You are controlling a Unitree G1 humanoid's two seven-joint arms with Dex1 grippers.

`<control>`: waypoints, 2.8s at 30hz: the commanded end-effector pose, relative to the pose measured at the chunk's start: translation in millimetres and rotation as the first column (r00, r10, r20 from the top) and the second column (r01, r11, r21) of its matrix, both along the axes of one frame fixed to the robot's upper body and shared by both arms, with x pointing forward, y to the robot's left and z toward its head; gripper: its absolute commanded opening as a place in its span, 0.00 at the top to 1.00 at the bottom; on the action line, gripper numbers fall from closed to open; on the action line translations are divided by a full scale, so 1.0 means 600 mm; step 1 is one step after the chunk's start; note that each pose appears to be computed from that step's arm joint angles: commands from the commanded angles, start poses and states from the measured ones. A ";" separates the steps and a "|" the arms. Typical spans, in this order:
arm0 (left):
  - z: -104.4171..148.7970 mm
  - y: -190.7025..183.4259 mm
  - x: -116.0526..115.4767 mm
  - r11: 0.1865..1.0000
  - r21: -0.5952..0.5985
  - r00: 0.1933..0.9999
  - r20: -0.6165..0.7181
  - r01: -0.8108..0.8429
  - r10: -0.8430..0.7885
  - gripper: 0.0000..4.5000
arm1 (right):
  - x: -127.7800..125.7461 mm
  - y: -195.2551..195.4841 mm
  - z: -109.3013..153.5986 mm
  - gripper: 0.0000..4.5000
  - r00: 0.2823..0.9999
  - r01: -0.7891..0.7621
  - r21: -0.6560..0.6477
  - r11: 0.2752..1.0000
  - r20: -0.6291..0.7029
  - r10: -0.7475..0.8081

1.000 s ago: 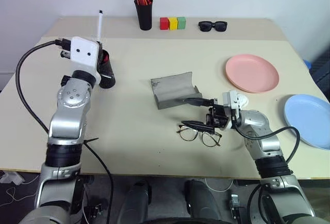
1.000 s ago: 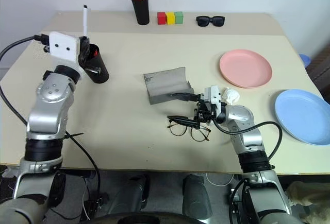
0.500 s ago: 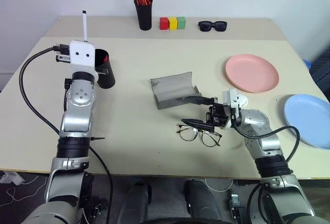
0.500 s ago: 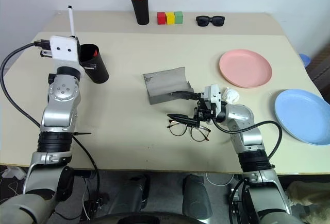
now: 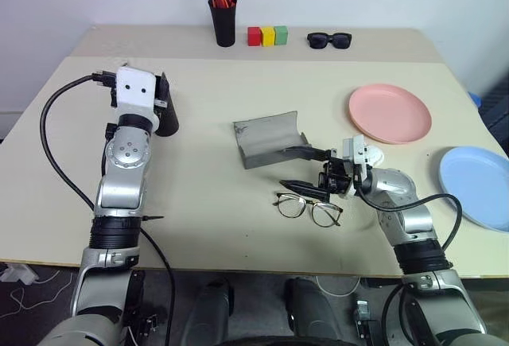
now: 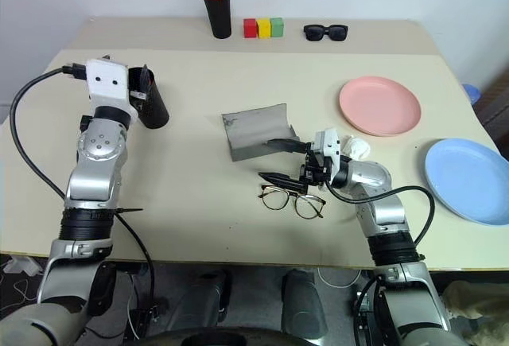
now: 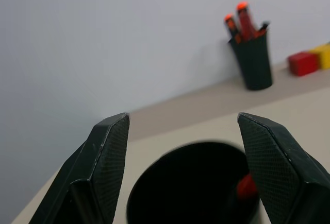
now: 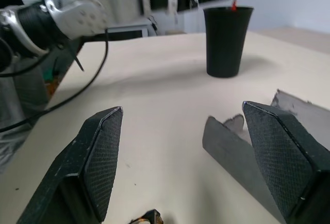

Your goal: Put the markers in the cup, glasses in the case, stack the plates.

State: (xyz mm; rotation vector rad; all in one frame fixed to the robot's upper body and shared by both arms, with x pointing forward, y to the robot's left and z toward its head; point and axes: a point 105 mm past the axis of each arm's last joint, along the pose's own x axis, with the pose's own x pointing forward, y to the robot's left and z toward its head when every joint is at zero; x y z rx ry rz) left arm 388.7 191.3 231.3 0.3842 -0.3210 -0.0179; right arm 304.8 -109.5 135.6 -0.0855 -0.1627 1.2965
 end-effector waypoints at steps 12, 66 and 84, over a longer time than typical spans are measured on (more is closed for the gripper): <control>-0.074 -0.177 -0.036 0.613 0.140 0.553 -0.615 0.778 -0.562 0.25 | -0.073 -0.116 0.008 0.16 0.932 0.355 -0.084 0.931 -0.043 -0.360; -0.143 -0.272 -0.040 0.269 0.056 0.175 -0.881 0.961 -0.440 0.99 | -0.130 -0.162 0.018 0.16 0.858 0.510 -0.140 0.849 0.008 -0.514; -0.152 -0.235 -0.076 0.382 0.016 0.191 -0.884 0.924 -0.426 0.99 | -0.152 -0.153 0.003 0.16 0.905 0.411 -0.200 0.889 -0.025 -0.424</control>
